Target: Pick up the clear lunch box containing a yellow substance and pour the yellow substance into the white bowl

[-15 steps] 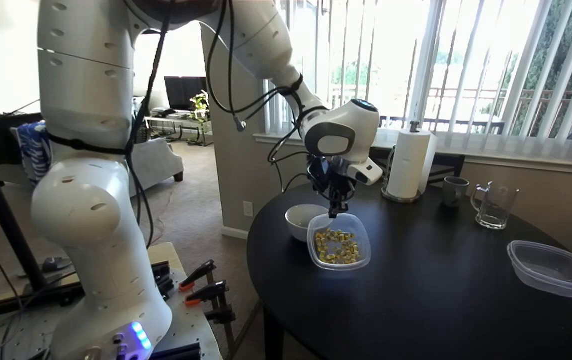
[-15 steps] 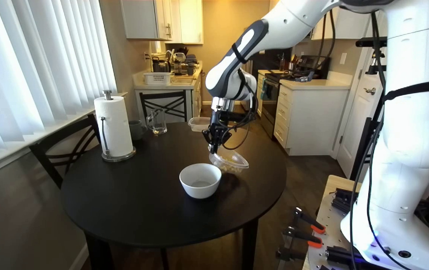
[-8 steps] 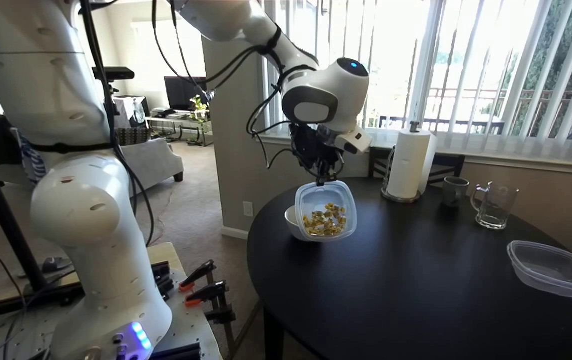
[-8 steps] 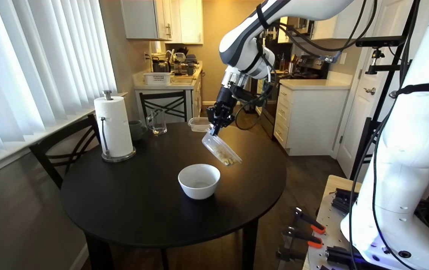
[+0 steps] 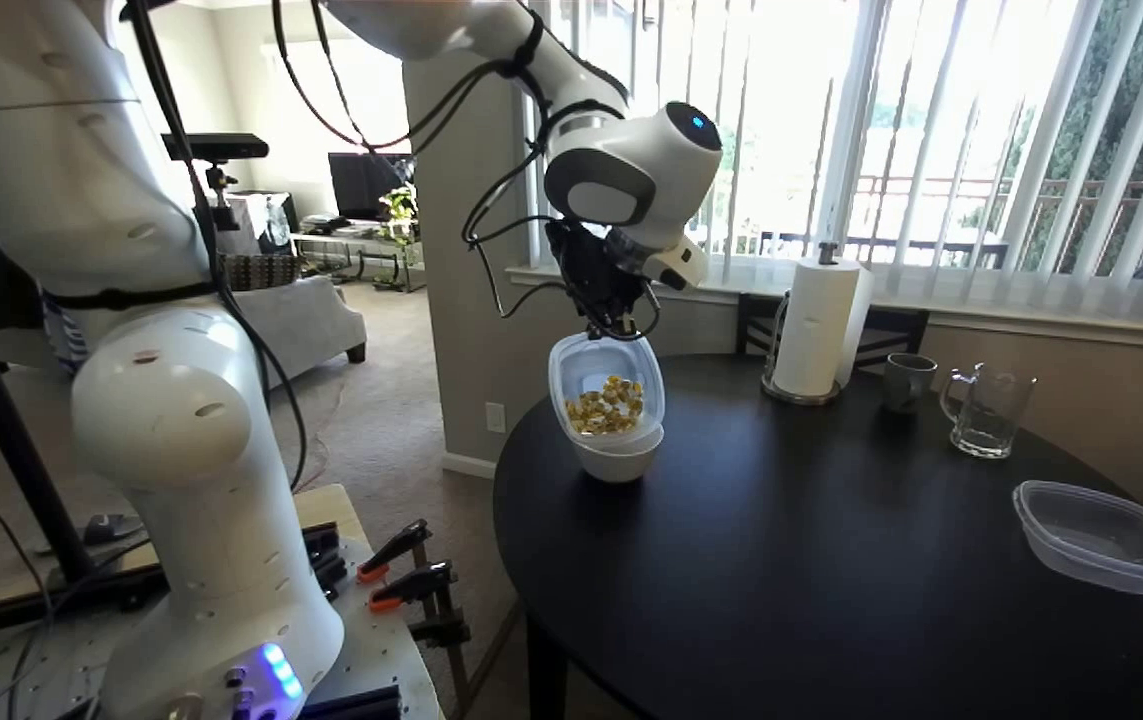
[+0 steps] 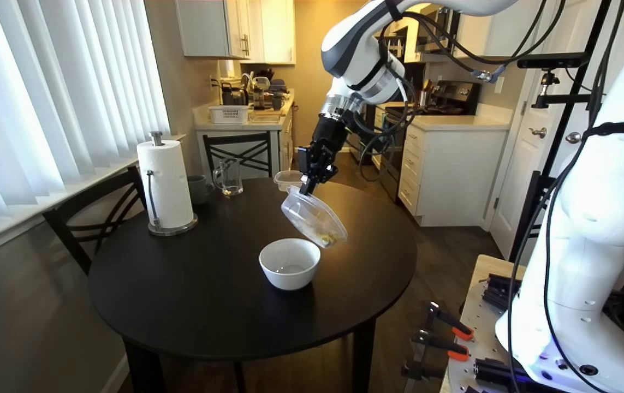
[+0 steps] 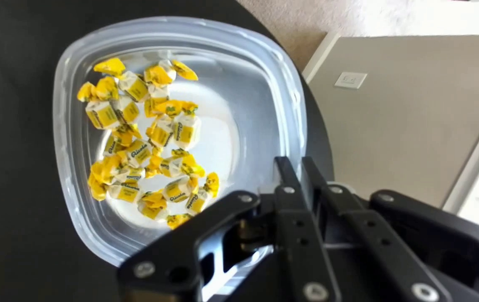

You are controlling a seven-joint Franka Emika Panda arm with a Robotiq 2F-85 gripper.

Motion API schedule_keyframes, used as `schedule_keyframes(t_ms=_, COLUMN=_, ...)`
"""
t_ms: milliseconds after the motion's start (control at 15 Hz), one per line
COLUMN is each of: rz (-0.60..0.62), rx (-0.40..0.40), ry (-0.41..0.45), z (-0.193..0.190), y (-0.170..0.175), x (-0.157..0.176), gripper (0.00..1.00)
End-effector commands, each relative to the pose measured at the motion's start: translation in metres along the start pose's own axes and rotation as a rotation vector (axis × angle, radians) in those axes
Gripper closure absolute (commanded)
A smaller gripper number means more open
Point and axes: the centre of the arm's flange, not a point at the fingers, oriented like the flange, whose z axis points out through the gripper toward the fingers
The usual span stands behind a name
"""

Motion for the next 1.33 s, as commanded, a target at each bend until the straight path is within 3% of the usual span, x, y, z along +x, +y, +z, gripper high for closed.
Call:
schedule_keyframes(t_ms=0, rz=-0.086, rx=0.117, ry=-0.053, z=-0.003, y=-0.014, x=-0.01, gripper=0.98)
schedule_keyframes(t_ms=400, rz=-0.184, rx=0.375, ry=-0.219, z=-0.005, y=-0.018, x=0.001, gripper=0.98)
schedule_keyframes(t_ms=733, rz=-0.196, rx=0.58, ry=-0.377, z=0.011, y=-0.019, x=0.025, gripper=0.98)
schedule_keyframes(t_ms=1000, rz=-0.152, rx=0.687, ry=-0.45, z=0.023, y=-0.016, x=0.057, gripper=0.98)
schedule_keyframes(t_ms=1267, rz=-0.114, rx=0.772, ry=-0.462, z=0.031, y=0.005, x=0.086, gripper=0.98)
